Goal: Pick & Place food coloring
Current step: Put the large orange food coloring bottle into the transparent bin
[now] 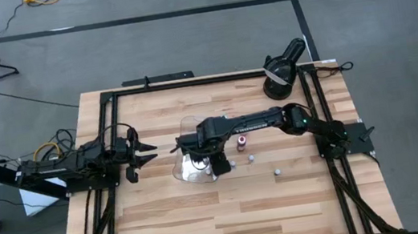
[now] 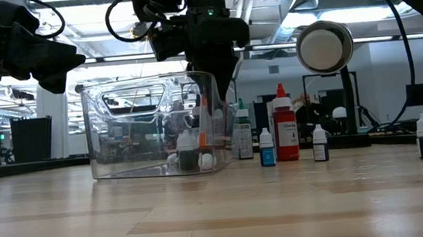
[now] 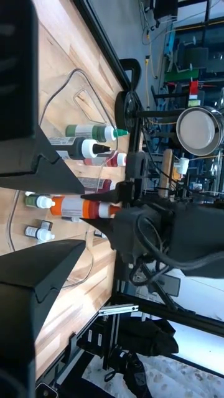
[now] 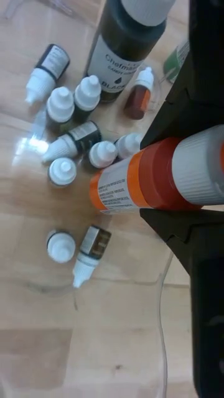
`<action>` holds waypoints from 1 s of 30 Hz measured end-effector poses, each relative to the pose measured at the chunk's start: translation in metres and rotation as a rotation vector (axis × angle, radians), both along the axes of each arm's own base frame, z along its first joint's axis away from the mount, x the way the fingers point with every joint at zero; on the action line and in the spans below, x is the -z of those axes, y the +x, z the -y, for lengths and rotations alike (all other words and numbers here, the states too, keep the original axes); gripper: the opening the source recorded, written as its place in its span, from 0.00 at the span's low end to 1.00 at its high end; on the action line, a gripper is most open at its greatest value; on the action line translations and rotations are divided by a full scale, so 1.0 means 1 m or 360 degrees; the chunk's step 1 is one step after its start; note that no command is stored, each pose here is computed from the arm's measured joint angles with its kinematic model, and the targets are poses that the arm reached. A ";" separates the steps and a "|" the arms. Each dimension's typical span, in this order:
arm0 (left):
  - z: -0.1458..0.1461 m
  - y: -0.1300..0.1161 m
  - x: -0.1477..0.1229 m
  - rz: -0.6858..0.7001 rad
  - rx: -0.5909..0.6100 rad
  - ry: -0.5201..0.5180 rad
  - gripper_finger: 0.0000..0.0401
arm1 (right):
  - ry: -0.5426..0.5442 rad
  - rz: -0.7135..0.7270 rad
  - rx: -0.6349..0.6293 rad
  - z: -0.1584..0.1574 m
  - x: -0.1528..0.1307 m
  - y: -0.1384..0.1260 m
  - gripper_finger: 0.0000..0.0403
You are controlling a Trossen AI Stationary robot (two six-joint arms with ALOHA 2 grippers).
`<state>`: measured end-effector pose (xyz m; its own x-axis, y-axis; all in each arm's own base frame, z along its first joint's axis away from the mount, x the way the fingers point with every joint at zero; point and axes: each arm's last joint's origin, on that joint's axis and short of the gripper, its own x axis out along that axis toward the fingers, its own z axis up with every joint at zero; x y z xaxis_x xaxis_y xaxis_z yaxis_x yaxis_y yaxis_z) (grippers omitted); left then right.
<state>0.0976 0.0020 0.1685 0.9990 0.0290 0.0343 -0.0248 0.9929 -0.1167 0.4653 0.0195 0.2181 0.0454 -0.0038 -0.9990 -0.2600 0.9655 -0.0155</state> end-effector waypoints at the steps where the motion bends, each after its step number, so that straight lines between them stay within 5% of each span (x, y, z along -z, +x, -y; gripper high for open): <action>1: 0.000 0.000 0.000 0.0001 0.0000 0.0000 0.29 | 0.0000 0.0005 -0.0012 -0.001 0.000 0.000 0.31; 8: 0.000 0.000 0.000 0.0000 0.0000 0.0000 0.29 | -0.0002 0.0008 -0.0029 -0.001 0.000 0.000 0.32; 17: 0.000 0.000 0.000 0.0001 0.0000 0.0000 0.29 | -0.0004 -0.0001 -0.0029 -0.002 0.000 0.000 0.58; 30: 0.000 0.000 0.000 0.0001 0.0000 0.0000 0.29 | 0.0004 -0.0041 0.0014 -0.002 0.000 -0.003 0.52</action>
